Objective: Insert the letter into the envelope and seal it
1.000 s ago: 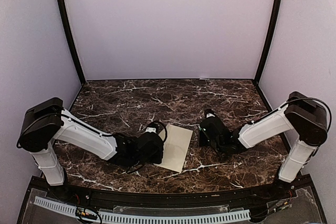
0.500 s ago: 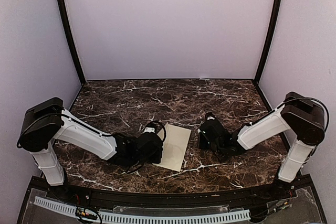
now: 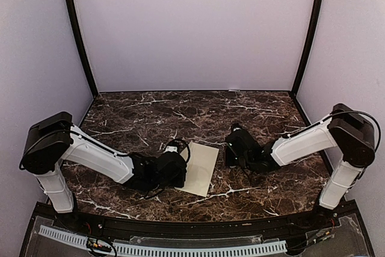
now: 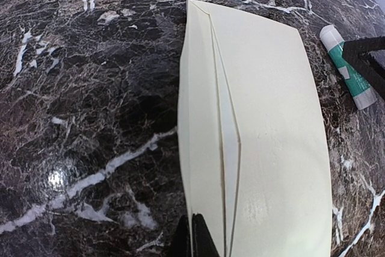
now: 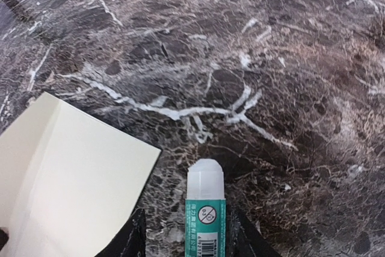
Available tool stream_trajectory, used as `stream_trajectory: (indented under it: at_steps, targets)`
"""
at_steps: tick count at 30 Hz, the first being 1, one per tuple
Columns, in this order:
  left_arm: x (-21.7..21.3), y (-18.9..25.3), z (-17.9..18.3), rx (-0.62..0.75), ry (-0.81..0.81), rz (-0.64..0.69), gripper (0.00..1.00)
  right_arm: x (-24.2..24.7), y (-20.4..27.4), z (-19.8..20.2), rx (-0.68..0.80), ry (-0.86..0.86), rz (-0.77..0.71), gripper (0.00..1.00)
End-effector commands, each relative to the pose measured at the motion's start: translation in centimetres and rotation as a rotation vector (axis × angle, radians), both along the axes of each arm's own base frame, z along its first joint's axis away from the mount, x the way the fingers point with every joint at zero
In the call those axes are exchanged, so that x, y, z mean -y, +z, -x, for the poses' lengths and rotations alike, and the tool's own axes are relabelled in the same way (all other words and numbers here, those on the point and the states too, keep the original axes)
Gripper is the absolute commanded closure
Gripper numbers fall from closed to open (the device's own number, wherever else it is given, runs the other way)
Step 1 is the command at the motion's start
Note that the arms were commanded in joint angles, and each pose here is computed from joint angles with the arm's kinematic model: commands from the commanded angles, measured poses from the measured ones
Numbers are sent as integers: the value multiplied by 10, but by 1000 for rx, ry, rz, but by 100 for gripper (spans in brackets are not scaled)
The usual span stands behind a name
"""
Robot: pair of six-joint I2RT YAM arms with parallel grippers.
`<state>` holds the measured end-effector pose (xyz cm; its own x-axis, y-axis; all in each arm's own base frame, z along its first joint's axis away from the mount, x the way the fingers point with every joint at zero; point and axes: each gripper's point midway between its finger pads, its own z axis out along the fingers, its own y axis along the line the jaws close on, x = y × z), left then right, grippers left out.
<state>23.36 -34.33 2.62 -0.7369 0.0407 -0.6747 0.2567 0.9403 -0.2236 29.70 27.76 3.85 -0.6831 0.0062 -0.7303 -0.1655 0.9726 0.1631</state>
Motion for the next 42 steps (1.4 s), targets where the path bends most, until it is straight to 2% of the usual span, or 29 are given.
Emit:
stream_trajectory:
  at_steps: [1,3,8,11,15,22,28,33,42]
  targets:
    - [-5,13,-1,16,5,13,100,-13,43,-5,62,43,-16,55]
    - [-5,15,-1,15,5,20,99,-17,50,-1,72,59,-16,53]
    - [1,21,2,8,-18,45,88,-35,60,16,98,104,-15,48]
    - [4,22,3,1,-26,56,81,-47,59,25,99,134,-28,47]
    - [4,27,4,1,-31,61,78,-61,50,35,84,169,-43,48]
    - [6,62,18,9,-136,128,77,-77,29,49,61,227,-62,60]
    - [-13,110,21,103,-164,148,75,-81,18,51,57,245,-58,64]
    - [-43,109,9,128,-88,28,77,-84,14,52,53,266,-60,68]
    - [-70,80,-12,66,-66,25,83,-79,0,56,35,277,-37,75]
